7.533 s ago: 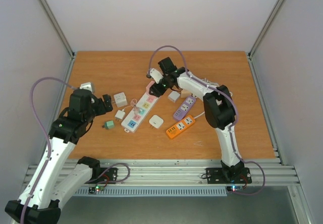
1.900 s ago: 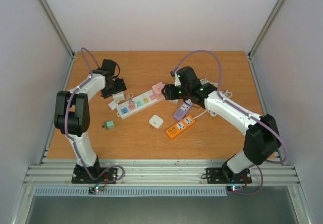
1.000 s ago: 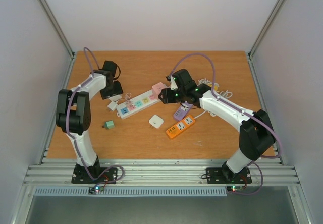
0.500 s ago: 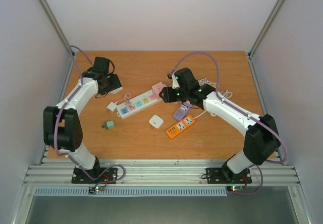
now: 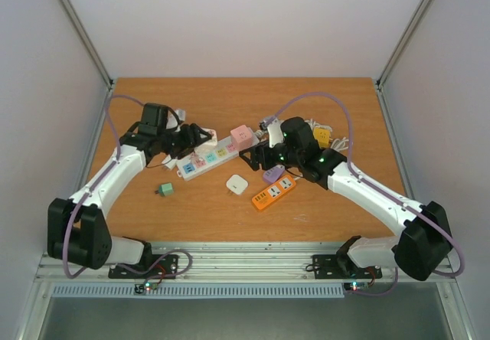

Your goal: Insert the plug

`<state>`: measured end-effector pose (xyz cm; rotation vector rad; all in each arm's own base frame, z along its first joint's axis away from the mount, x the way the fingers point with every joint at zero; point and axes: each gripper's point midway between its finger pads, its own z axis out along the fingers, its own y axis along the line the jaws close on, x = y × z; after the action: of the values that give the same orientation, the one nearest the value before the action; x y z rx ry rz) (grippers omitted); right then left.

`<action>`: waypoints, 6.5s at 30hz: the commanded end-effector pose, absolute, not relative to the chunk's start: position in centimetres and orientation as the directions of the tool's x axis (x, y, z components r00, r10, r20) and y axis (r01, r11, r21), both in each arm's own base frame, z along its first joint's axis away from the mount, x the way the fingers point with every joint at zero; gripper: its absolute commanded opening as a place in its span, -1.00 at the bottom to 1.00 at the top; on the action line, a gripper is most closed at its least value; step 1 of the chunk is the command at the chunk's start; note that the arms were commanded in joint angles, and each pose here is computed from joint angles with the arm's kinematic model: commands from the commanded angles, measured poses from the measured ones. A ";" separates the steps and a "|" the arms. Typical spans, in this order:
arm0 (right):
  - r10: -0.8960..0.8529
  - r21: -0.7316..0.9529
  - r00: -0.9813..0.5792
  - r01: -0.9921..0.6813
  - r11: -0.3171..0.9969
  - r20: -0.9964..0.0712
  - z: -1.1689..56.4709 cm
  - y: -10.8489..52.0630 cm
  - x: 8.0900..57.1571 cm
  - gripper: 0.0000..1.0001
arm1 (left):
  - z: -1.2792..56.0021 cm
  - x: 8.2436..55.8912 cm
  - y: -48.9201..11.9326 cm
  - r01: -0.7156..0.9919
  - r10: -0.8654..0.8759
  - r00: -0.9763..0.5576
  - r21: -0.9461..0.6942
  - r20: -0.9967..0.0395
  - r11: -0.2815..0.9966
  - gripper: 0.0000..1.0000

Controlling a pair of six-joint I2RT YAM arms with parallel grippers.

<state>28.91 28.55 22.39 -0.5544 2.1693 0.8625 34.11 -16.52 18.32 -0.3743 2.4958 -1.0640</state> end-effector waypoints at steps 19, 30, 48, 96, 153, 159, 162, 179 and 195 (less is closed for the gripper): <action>-0.305 0.050 -0.108 -0.980 0.192 -0.946 28.2 32.9 22.7 0.84 | 25.9 24.1 -23.3 0.323 0.027 -0.940 -0.862 -0.340 0.390 0.07; -0.417 -0.056 -0.018 -0.984 0.166 -0.909 26.2 35.3 24.3 0.49 | 26.6 23.5 -23.5 0.352 0.041 -0.932 -0.869 -0.361 0.349 0.08; -0.158 -0.002 -0.069 -0.910 0.414 -0.985 30.1 35.0 27.3 -0.37 | 28.2 24.3 -22.1 0.162 -0.216 -0.944 -0.921 -0.249 0.353 0.97; -0.233 0.210 -0.356 -0.850 0.484 -0.905 27.7 34.5 27.1 0.64 | 26.8 25.4 -21.5 0.232 -0.221 -0.910 -0.873 -0.350 0.428 -0.08; -0.424 0.126 -0.740 -0.559 0.820 -0.522 13.9 37.8 38.4 -0.46 | 23.9 27.8 -2.3 -0.215 -0.427 -0.607 -0.379 -0.670 0.900 0.99; -0.419 0.142 -0.784 -0.529 0.836 -0.458 12.8 37.7 38.9 -0.45 | 24.0 27.7 -2.2 -0.215 -0.424 -0.604 -0.375 -0.675 0.902 0.99; -0.412 0.137 -0.807 -0.506 0.851 -0.423 12.1 37.2 39.3 -0.44 | 23.9 27.7 -2.3 -0.211 -0.421 -0.606 -0.374 -0.675 0.903 0.99; -0.416 0.238 -0.831 -0.517 0.822 -0.369 11.3 38.9 38.7 -0.43 | 23.5 27.8 -2.3 -0.207 -0.417 -0.614 -0.373 -0.670 0.904 0.99; -0.448 0.217 -0.827 -0.532 0.818 -0.339 8.9 39.2 38.9 -0.43 | 23.4 27.8 -2.4 -0.206 -0.417 -0.617 -0.375 -0.667 0.904 0.99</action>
<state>39.24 38.79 10.29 -0.7232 2.6989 0.4456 27.55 -2.57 23.20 -0.4614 2.2705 -0.3447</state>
